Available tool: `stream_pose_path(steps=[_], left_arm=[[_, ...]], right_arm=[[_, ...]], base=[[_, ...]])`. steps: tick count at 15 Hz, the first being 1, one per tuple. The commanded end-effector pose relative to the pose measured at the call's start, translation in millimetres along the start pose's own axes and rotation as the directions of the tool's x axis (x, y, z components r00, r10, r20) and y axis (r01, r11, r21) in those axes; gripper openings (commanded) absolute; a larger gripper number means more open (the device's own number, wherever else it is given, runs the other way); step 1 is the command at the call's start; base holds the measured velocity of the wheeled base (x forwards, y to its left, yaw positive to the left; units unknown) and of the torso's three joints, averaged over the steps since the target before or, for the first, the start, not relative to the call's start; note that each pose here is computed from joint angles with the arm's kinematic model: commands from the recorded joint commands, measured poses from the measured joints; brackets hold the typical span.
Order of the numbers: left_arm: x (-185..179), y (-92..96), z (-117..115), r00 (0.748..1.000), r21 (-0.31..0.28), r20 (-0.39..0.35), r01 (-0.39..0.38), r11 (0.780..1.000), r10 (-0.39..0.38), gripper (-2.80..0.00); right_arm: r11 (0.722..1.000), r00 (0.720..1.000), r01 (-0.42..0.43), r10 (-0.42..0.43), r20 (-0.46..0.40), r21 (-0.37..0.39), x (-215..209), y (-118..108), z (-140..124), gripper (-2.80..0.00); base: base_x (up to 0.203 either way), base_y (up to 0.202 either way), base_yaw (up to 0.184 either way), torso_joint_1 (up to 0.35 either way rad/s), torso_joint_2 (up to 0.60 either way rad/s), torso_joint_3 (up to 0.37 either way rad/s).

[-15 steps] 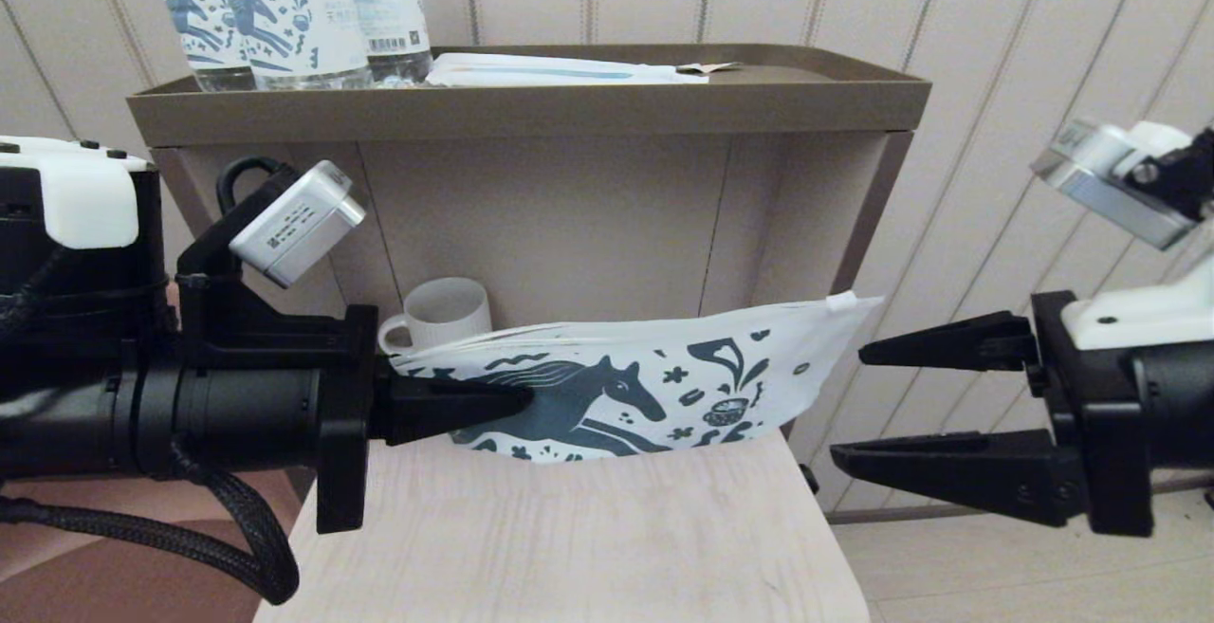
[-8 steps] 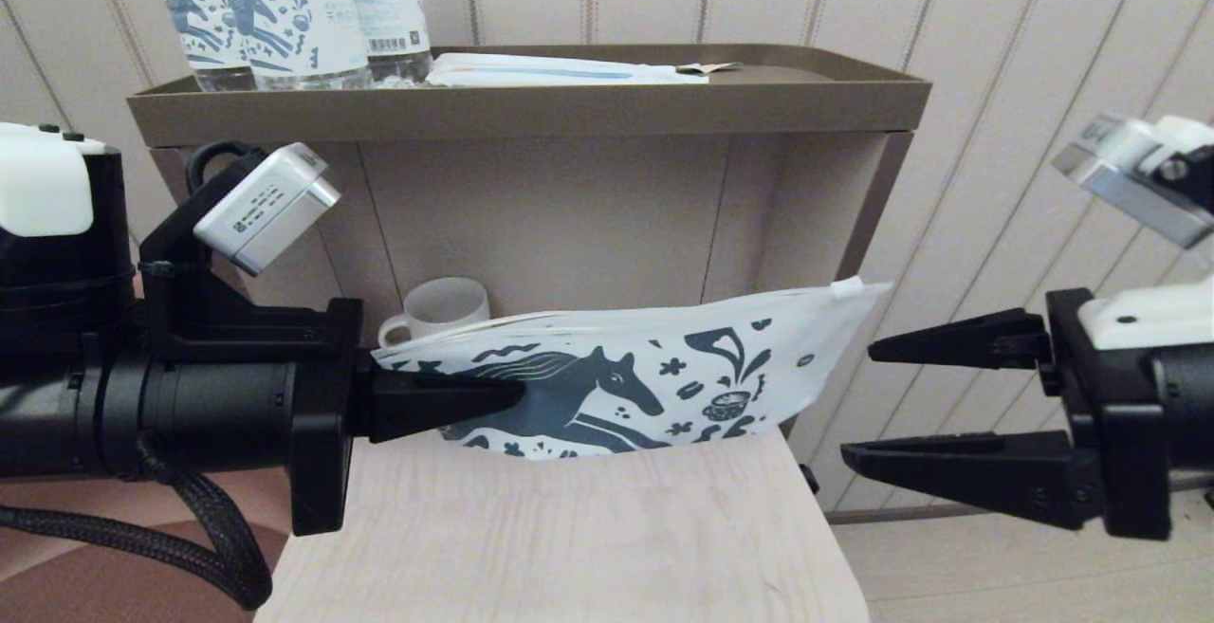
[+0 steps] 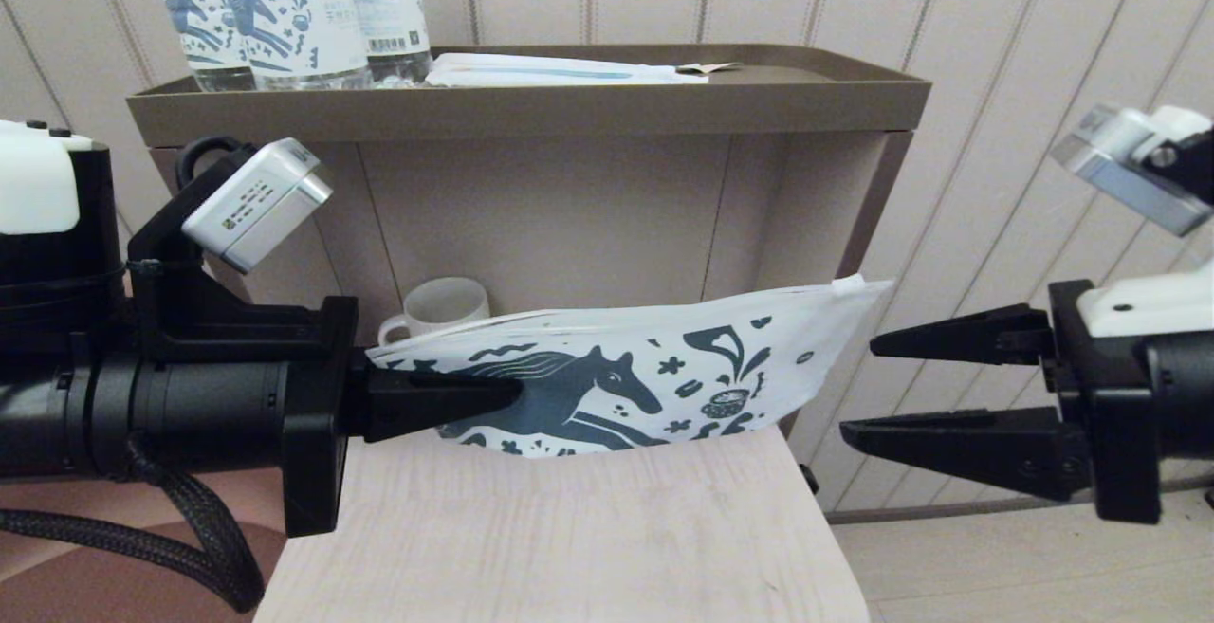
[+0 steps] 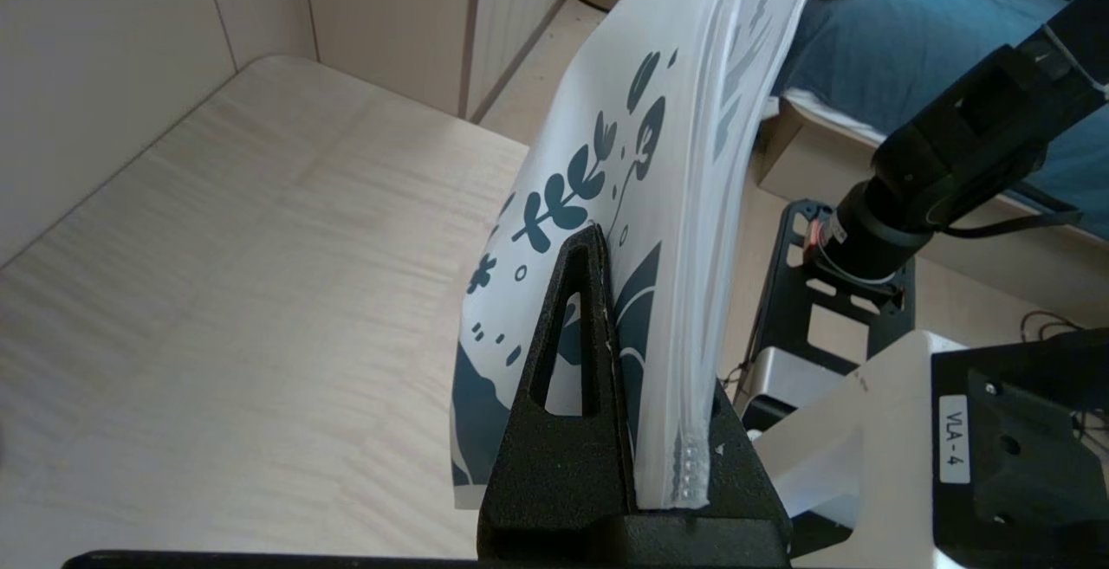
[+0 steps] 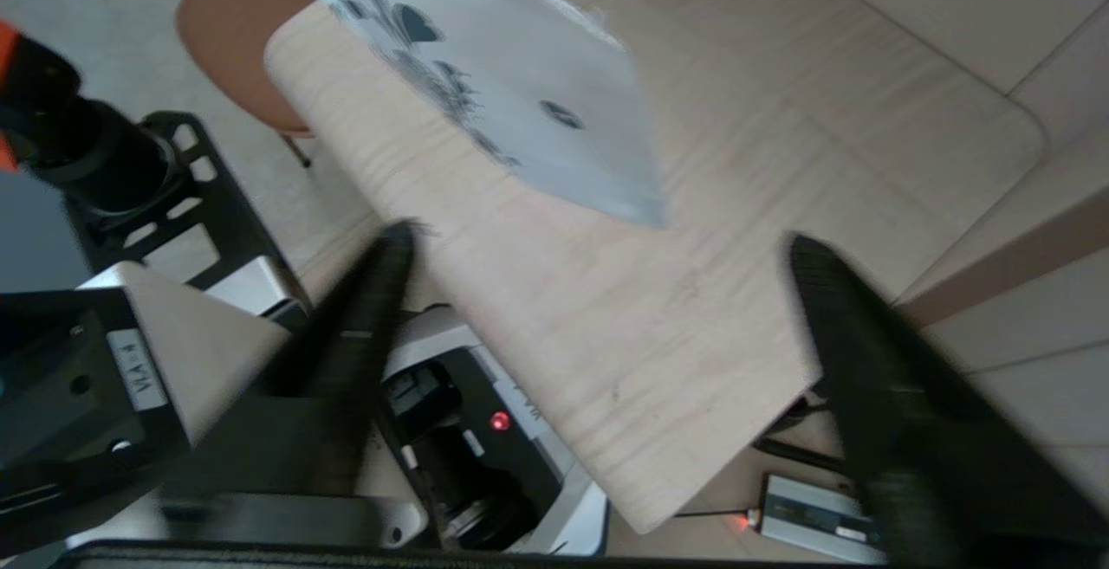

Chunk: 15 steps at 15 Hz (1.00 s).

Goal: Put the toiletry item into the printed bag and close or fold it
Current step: Hand it to the other hand

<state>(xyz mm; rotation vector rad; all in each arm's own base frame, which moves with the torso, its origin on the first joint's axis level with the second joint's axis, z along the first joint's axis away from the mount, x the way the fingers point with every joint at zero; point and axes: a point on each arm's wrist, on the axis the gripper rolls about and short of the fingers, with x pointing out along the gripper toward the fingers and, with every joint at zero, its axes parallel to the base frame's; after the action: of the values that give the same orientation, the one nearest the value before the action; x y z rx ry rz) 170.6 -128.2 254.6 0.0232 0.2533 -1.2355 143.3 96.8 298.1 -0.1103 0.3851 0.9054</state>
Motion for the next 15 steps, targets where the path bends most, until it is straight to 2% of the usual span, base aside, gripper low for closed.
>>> stream_pose_path(steps=[1,12,13,14,15], left_arm=[[0,-0.1,0,1.0,0.002,0.002,0.004,1.0,-0.004,-2.8],[0,0.2,0,1.0,-0.008,-0.009,0.008,1.0,-0.008,-2.8],[0,0.1,1,1.0,-0.018,-0.019,0.015,1.0,-0.015,-2.8],[-1,-1.5,1,0.998,-0.032,-0.032,0.045,0.999,-0.046,-2.8],[-2,-3.4,2,0.995,-0.05,-0.048,0.084,0.995,-0.087,-2.8]], right_arm=[[1.0,1.0,-0.001,0.001,0.003,-0.005,0,0,1,-2.8],[1.0,1.0,-0.003,0.004,0.019,-0.016,-12,5,5,-2.8],[1.0,1.0,-0.001,0.001,0.003,-0.008,-14,5,4,-0.51],[1.0,1.0,-0.001,0.001,0.003,-0.008,-16,6,4,0.0],[1.0,1.0,-0.001,0.001,0.008,-0.007,-16,6,7,0.0]], base=[[0.0,0.0,0.0,0.0,0.0,0.0],[0.0,0.0,0.0,0.0,0.0,0.0],[0.0,0.0,0.0,0.0,0.0,0.0],[0.0,0.0,0.0,0.0,0.0,0.0],[0.0,0.0,0.0,0.0,0.0,0.0]])
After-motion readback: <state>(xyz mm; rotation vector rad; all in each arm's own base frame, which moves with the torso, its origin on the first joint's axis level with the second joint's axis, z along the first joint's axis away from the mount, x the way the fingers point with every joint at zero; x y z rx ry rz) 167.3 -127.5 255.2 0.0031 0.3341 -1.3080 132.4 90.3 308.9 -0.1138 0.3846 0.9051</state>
